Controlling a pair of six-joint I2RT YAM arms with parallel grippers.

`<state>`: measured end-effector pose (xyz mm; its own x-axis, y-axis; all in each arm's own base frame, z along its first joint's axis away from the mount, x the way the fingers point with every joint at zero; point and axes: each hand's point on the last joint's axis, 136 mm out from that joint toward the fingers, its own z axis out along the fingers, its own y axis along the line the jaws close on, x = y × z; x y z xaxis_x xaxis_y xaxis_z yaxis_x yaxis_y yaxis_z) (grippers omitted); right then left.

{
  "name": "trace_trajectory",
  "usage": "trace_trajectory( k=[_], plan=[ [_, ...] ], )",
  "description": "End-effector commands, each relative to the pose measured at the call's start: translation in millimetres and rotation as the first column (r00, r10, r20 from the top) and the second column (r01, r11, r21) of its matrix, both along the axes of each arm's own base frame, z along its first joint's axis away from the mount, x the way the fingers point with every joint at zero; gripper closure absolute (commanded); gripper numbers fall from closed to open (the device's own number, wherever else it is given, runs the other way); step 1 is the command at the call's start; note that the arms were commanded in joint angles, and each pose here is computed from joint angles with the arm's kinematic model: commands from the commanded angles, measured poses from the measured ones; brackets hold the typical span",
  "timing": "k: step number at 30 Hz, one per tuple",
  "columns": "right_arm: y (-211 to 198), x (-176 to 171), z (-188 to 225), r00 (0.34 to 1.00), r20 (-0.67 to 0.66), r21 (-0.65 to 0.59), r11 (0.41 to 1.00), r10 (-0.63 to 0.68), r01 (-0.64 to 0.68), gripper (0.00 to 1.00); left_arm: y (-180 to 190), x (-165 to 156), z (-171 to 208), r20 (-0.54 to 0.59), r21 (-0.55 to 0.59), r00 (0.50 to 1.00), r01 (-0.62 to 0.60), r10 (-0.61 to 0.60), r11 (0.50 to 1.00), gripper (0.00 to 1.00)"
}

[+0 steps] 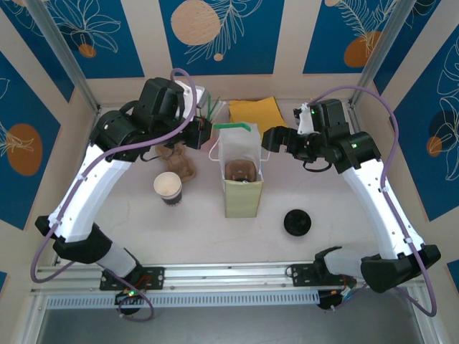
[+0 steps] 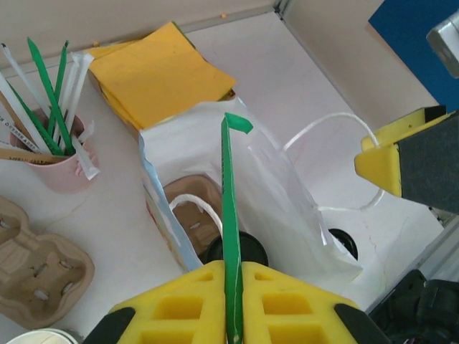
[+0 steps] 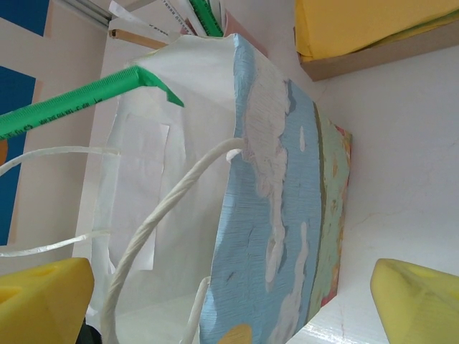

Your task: Pack the takeout coffee

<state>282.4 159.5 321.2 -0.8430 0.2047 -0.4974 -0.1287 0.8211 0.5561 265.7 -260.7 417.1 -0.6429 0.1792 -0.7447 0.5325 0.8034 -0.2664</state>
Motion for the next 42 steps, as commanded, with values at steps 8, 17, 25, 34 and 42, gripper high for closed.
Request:
trace_trajectory(
  k=[8, 17, 25, 34, 42],
  plan=[
    [-3.8, -8.8, 2.4, 1.000, 0.009, 0.017, 1.000, -0.008, 0.008, 0.01, -3.3, -3.5, -19.1, -0.022, 0.124, 0.997, -0.071, 0.075, 0.990, 0.88],
    [-13.1, -16.7, 1.9, 1.000, 0.017, 0.010, 1.000, -0.022, 0.022, 0.01, -25.8, 6.0, -27.3, 0.007, 0.218, 0.997, -0.070, 0.071, 0.973, 0.88],
    [-18.7, -23.2, 11.1, 0.999, 0.040, 0.024, 0.999, -0.031, 0.031, 0.01, -46.1, 21.4, -47.1, 0.006, 0.298, 0.997, -0.077, 0.079, 0.952, 0.88],
    [-22.7, -27.9, 11.4, 0.999, 0.034, 0.029, 0.999, -0.039, 0.038, 0.01, -69.7, 37.3, -67.6, 0.007, 0.326, 0.998, -0.056, 0.057, 0.944, 0.86],
    [-24.3, -28.5, 10.4, 0.998, 0.031, 0.032, 0.998, -0.046, 0.045, 0.01, -76.9, 40.7, -69.0, 0.007, 0.310, 0.999, -0.050, 0.050, 0.950, 0.67]
  ],
)
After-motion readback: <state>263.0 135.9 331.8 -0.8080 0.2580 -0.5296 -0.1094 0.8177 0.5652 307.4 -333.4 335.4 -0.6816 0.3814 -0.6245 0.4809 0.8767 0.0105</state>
